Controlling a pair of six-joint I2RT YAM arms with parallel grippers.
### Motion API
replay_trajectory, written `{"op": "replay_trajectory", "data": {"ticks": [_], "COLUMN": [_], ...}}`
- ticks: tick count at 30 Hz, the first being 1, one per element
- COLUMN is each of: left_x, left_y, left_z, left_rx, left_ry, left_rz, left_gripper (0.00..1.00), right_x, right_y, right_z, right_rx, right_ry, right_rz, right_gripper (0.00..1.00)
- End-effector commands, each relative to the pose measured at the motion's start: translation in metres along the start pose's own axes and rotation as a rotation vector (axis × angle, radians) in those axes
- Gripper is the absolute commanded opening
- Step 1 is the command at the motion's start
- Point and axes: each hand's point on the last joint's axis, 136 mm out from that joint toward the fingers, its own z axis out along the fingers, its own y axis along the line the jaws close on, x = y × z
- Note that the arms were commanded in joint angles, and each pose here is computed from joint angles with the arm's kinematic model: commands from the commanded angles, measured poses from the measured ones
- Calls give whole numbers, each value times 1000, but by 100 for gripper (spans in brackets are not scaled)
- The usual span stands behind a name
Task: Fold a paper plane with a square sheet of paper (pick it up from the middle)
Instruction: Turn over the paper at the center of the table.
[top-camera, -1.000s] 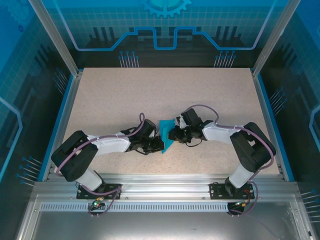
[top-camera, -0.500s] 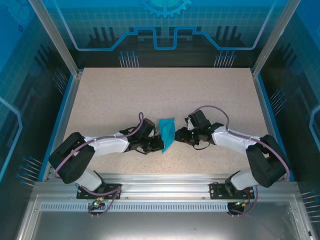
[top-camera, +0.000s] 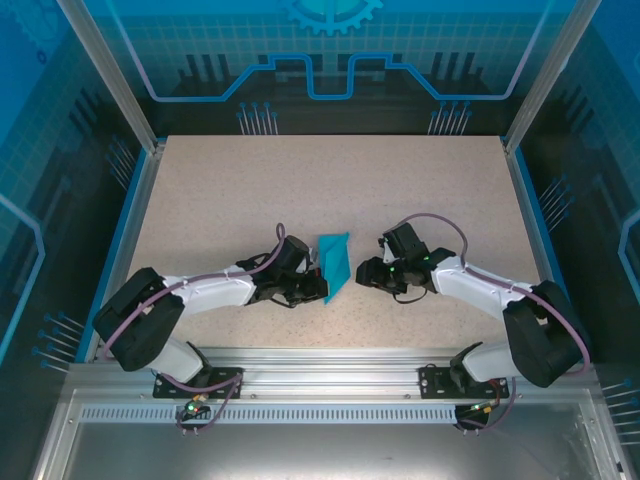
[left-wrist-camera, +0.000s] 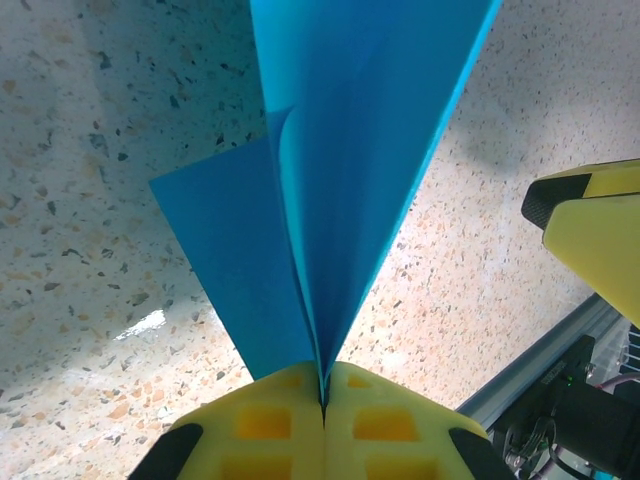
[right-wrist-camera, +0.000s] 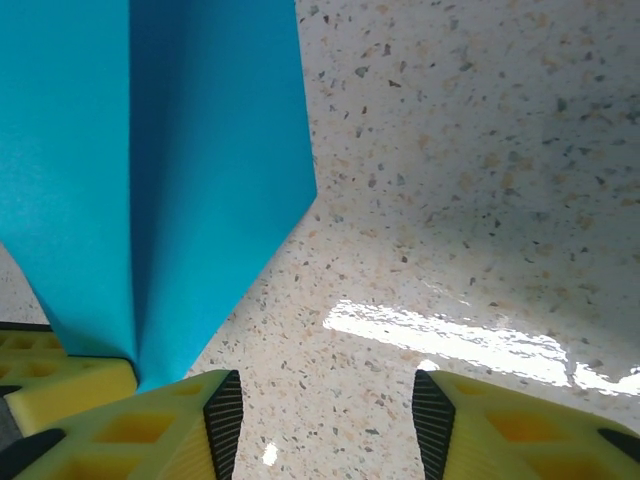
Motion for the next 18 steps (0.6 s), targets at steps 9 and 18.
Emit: {"op": "replay_trajectory", "data": {"ticks": [9, 18], "left_x": [-7, -9], "left_y": [-16, -19], "left_z": [-12, -16], "left_rx": [57, 86], "left_ry": [-23, -20], "left_rz": [22, 4], "left_gripper": [0, 0], "right_x": [6, 6], "right_y": [-8, -5], "right_z": [-13, -14], "right_rx": [13, -3], "right_ry": [-18, -10], "right_rz": [13, 16], "right_gripper": [59, 60]}}
